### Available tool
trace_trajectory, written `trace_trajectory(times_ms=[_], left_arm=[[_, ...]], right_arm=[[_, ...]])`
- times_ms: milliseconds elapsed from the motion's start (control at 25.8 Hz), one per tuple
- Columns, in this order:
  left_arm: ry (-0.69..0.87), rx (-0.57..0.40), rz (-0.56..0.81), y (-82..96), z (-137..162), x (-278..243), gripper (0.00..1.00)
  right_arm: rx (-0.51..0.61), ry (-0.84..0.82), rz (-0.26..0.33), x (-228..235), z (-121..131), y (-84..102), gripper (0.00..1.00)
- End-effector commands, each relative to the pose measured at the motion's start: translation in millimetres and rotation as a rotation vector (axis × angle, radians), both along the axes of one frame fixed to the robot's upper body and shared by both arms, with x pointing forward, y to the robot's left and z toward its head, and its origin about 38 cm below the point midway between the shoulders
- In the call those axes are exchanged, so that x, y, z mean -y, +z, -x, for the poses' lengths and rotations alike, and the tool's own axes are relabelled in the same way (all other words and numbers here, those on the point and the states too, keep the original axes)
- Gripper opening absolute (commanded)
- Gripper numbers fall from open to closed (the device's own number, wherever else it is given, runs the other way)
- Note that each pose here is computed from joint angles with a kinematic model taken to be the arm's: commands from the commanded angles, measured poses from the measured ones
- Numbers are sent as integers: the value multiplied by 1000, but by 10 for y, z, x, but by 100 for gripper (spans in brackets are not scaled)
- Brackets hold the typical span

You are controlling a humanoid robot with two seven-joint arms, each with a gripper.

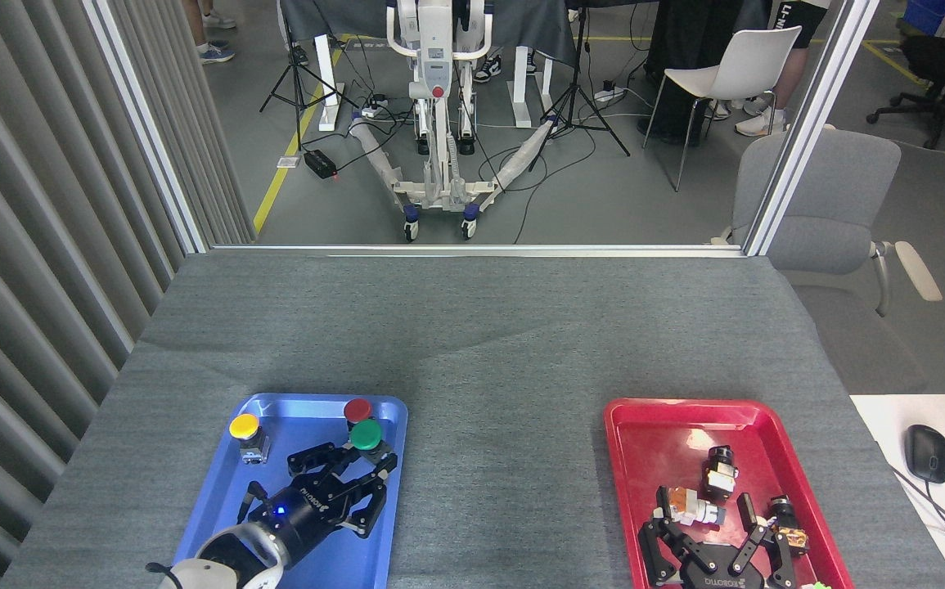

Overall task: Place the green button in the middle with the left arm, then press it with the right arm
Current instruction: 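Lift the green button and carry it toward the table middle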

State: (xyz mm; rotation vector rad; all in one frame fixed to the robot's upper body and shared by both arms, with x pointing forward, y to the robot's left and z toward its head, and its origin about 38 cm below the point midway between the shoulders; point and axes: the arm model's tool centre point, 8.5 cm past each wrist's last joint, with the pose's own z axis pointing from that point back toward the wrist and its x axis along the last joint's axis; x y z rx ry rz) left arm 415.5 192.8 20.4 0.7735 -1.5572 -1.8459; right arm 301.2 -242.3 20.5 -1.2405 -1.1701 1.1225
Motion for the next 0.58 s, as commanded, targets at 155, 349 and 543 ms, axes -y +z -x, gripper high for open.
trace_trajectory(times_ms=[155,349,543], left_arm=[[-113,-105,-21,-238,-153,925,0],[-141,-118,-61,-336,-86,1204,0],[-147,-136,-75,-423,-3,1437,2]], right_arm=[[1,-1,-1,-1,0,1,100],[1,1,0,-3,0,1,100],[1,2,-2,-8,0,0,100]])
